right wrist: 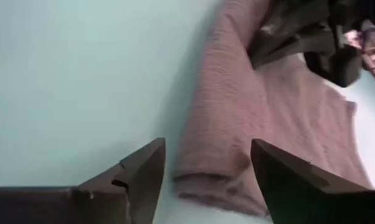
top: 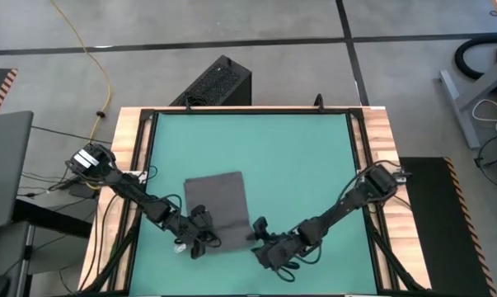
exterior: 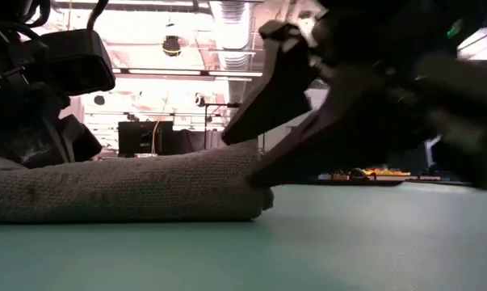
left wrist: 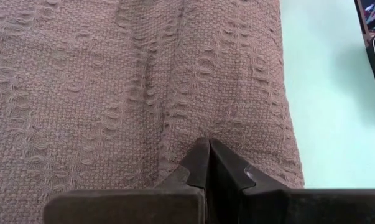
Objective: Roll towel
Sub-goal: Roll the gray towel
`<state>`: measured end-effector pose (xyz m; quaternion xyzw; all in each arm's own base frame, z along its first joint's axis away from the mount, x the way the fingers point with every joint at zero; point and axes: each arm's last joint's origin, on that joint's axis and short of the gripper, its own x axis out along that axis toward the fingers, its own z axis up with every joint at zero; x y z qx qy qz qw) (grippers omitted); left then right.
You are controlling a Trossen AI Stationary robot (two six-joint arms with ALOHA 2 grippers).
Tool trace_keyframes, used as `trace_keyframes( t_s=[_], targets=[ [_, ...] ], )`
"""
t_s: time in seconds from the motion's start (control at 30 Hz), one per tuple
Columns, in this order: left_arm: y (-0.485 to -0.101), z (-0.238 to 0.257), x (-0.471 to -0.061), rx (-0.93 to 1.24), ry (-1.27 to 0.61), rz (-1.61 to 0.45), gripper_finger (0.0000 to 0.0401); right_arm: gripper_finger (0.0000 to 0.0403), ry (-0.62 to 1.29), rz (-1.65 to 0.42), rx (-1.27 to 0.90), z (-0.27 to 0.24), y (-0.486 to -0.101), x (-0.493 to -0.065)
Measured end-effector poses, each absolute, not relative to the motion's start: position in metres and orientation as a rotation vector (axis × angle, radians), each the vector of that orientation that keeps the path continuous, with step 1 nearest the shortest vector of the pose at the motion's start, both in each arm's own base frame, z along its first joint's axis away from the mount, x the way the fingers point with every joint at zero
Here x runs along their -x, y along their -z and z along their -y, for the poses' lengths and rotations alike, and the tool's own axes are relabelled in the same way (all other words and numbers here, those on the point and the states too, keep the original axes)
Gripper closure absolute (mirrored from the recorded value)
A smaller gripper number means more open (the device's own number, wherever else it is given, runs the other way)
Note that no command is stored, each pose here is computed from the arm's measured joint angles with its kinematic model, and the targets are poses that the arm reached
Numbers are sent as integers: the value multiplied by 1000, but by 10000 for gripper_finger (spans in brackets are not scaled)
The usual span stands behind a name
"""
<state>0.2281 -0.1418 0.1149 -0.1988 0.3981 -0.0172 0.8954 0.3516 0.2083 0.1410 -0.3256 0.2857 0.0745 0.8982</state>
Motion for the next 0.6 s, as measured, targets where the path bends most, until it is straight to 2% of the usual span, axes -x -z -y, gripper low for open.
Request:
trace_keyframes(
  t_s=[0.13, 0.27, 0.37, 0.57, 0.6],
  targets=[
    [-115, 142, -229, 398, 54, -822, 401, 138, -117, -604, 668, -199, -134, -359],
    [-120, 143, -230, 379, 86, -791, 401, 171, -153, -646, 550, -183, -132, -367],
    [-128, 144, -228, 370, 109, -768, 401, 224, -213, -661, 464, -173, -131, -372],
    [-150, 146, -221, 337, 124, -666, 401, 368, -248, -688, 280, -155, -128, -378],
    [-154, 147, -221, 328, 125, -635, 401, 372, -251, -689, 256, -153, -128, -379]
  ],
)
